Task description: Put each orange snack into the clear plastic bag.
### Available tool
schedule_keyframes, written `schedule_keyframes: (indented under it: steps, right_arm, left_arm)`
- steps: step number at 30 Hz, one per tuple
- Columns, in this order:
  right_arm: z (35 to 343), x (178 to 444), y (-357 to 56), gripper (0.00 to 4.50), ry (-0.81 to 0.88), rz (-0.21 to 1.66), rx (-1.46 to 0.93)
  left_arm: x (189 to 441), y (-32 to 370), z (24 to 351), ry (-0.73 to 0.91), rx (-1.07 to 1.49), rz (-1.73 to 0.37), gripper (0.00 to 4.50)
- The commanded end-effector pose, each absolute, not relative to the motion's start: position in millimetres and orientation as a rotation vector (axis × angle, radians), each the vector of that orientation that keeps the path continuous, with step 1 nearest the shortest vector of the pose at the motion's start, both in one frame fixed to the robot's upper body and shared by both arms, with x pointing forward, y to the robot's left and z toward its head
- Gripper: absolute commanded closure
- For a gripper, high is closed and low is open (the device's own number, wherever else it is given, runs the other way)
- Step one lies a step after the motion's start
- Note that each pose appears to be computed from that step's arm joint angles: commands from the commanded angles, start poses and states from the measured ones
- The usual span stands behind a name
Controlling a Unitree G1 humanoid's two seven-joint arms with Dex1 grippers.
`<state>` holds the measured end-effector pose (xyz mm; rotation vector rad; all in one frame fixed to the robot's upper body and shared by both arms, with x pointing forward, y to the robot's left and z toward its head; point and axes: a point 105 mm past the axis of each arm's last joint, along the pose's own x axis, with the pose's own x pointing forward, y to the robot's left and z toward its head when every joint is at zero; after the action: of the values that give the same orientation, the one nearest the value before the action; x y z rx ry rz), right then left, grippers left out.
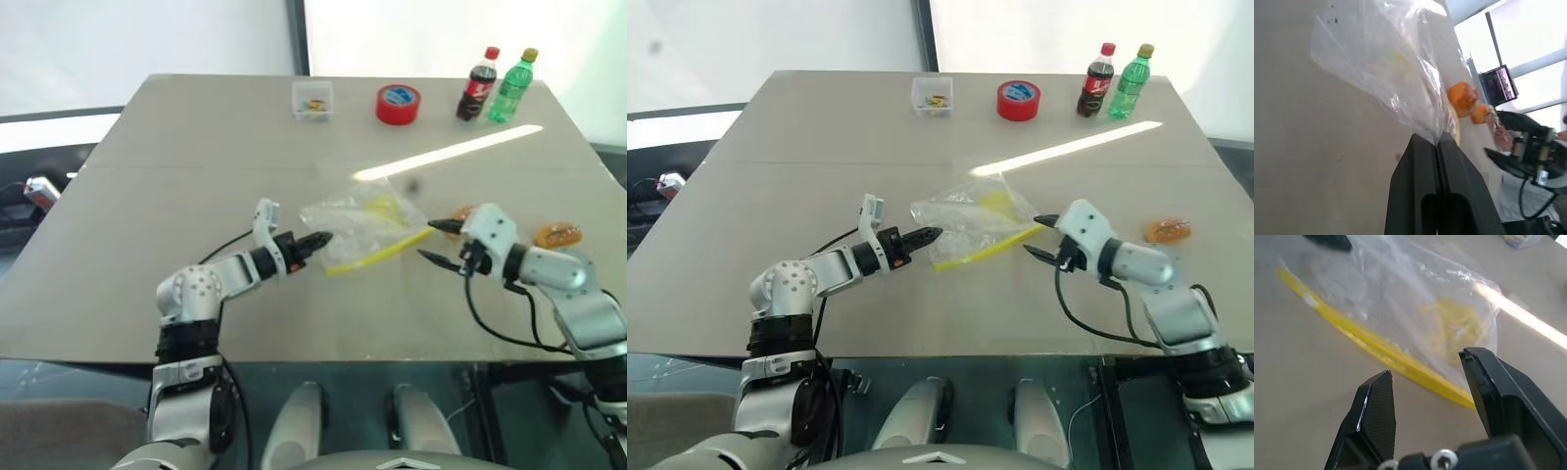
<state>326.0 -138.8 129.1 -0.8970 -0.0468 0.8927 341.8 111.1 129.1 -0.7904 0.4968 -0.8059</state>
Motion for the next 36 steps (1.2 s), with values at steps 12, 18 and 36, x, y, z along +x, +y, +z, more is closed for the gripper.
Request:
schedule_keyframes:
  steps: [12, 18, 36]
  right_arm:
    - [153, 376, -107, 2.20, -0.279, 0.766, -1.060]
    - [154, 376, -103, 4.45, -0.311, 0.785, -1.071]
    - [157, 400, -102, 4.50, -0.225, 0.675, -1.118]
  left_arm:
    - [318, 110, 163, 0.501, -0.816, -0.871, 4.50]
    - [320, 115, 159, 0.502, -0.815, -0.827, 4.50]
    - [352, 160, 160, 0.226, -0.292, -0.516, 3.42]
